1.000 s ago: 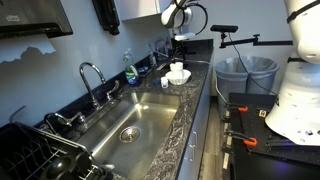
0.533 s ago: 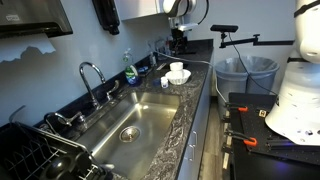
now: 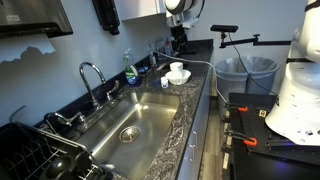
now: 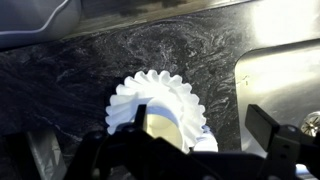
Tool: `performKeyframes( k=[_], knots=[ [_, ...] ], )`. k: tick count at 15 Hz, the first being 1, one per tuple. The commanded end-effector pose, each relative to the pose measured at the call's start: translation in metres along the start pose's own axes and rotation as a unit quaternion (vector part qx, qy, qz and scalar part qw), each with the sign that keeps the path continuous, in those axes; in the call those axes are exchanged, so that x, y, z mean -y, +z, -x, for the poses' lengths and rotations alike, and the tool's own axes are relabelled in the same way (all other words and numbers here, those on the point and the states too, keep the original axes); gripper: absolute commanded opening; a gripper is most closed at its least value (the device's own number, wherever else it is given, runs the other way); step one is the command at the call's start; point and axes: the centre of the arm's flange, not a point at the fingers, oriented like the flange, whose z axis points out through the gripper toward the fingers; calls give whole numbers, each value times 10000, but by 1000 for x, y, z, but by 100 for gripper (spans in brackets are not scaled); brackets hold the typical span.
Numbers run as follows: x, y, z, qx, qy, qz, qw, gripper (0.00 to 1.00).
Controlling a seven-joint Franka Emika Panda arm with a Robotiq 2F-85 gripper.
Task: Put the cups upright
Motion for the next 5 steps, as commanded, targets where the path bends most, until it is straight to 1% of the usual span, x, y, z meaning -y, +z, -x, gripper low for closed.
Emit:
performKeyframes(
  k=[1,2,3,5],
  knots=[
    [42,-7,30,-113,-561,220,9981,100],
    [23,-4,10,4,-297,115,9995,100],
    [33,-5,13,-2,-413,144,9990,100],
    [42,-6,17,-12,-513,170,9985,100]
  ],
)
